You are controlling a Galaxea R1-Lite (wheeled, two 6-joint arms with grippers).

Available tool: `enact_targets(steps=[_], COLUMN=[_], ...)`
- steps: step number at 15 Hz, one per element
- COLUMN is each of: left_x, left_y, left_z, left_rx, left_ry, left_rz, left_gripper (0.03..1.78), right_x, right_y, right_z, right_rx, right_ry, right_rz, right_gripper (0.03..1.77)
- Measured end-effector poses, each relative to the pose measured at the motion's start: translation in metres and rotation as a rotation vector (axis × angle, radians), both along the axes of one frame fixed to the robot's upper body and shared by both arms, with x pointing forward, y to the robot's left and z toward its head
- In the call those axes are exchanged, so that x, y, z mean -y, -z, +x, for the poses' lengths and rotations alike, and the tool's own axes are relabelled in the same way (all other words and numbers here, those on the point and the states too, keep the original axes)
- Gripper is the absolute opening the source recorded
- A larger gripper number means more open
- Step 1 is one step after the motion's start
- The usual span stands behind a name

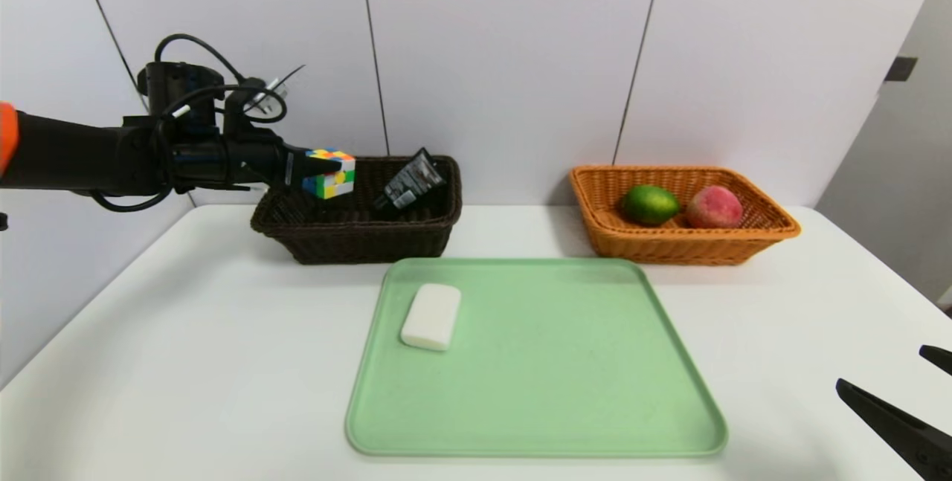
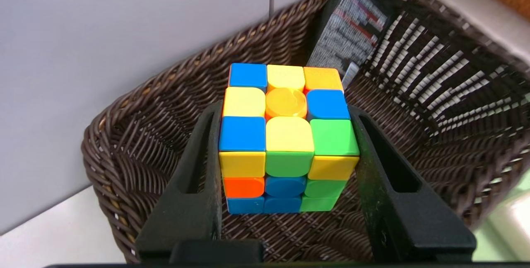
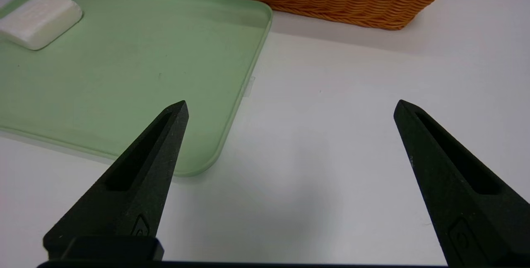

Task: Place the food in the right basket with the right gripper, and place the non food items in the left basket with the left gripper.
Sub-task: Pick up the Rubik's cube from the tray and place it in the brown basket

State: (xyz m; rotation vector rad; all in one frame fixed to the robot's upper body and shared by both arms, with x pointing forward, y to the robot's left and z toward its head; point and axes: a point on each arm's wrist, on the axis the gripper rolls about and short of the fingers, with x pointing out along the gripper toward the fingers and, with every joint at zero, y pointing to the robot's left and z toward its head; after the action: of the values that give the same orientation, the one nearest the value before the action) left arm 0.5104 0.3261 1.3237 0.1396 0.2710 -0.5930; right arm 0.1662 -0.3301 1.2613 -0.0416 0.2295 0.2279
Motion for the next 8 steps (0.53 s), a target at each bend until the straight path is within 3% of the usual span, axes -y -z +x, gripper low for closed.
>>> enact_targets(steps=[8], left_x=[-0.001], left_y=[0.04], left_z=[0.026], left_rx=[-0.081], left_ry=[-0.004], left_rz=[0.053], left_gripper=[0.91], right_x=[0.0], right_y=[-0.001], right_z=[0.0], right_rx=[0.003], right_ry=[-0.002], right_rz=[0.0], right_gripper=[1.71])
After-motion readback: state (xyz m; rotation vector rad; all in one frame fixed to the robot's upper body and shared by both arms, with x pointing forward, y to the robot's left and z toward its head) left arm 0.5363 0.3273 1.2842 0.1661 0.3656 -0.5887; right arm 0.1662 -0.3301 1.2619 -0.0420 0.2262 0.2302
